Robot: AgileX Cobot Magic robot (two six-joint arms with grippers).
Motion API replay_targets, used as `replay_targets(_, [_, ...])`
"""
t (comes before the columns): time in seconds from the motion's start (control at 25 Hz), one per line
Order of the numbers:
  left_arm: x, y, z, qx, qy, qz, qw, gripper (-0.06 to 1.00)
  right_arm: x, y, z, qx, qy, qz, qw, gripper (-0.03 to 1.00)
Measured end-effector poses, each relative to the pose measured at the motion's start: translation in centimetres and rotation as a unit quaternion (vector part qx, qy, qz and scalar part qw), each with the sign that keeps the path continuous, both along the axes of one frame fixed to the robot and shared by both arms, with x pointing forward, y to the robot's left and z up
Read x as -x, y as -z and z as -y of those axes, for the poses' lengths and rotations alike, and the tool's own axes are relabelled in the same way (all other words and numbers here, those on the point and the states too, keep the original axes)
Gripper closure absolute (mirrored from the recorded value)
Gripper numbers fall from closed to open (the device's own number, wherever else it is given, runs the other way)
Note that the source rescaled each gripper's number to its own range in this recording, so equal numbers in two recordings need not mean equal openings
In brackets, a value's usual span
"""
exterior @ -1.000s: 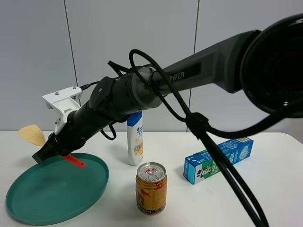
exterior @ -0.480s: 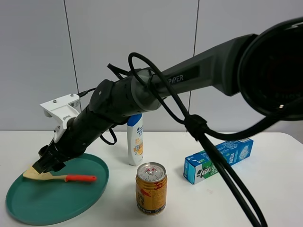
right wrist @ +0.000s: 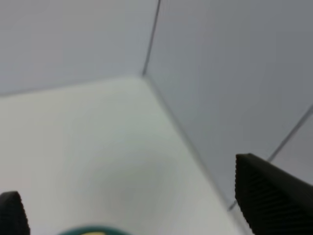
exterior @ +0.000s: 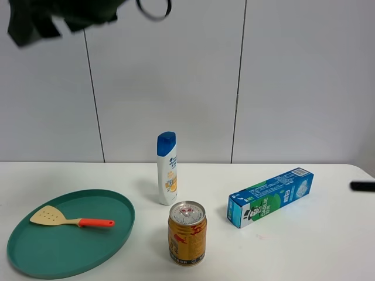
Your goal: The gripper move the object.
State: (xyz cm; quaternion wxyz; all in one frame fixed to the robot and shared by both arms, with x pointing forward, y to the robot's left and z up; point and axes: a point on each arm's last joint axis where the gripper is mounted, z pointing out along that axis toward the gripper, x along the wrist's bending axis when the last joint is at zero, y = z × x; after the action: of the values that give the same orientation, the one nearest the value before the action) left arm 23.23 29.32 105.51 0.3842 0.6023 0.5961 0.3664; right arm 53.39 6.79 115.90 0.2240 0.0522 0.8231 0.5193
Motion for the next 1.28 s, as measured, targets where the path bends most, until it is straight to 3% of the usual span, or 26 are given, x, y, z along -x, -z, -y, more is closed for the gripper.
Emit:
replay_targets(0.2, [0.0,0.0,0.0,0.000,0.000,0.000,1.000,-0.06,4.4,-8.8,5.8,-0.020,0.024,0.057,0.998,0.14])
replay_targets(0.32, [0.0,0.0,0.0,0.000,0.000,0.000,1.000,-0.06,6.3,-11.1,8.5,0.003,0.055,0.066,0.996,0.14])
replay_targets(0.48, [0.0,0.0,0.0,0.000,0.000,0.000,1.000,-0.06,7.6,-12.1,11.6,0.036,0.125,0.026,0.991,0.14])
replay_targets(0.68, [0.0,0.0,0.0,0.000,0.000,0.000,1.000,-0.06,8.0,-9.6,14.8,0.111,0.231,-0.025,0.966,0.14])
replay_targets(0.84, [0.0,0.0,0.0,0.000,0.000,0.000,1.000,-0.06,8.8,-4.7,16.2,0.168,0.243,-0.050,0.954,0.14])
replay_targets(0.96, [0.0,0.0,0.0,0.000,0.000,0.000,1.000,-0.06,10.1,-1.1,17.4,0.177,0.228,-0.056,0.956,0.14])
replay_targets(1.12, [0.0,0.0,0.0,0.000,0.000,0.000,1.000,-0.06,12.5,2.2,19.7,0.128,0.217,-0.100,0.962,0.14])
replay_targets(1.28, [0.0,0.0,0.0,0.000,0.000,0.000,1.000,-0.06,12.3,4.1,22.7,0.113,0.266,-0.136,0.947,0.14])
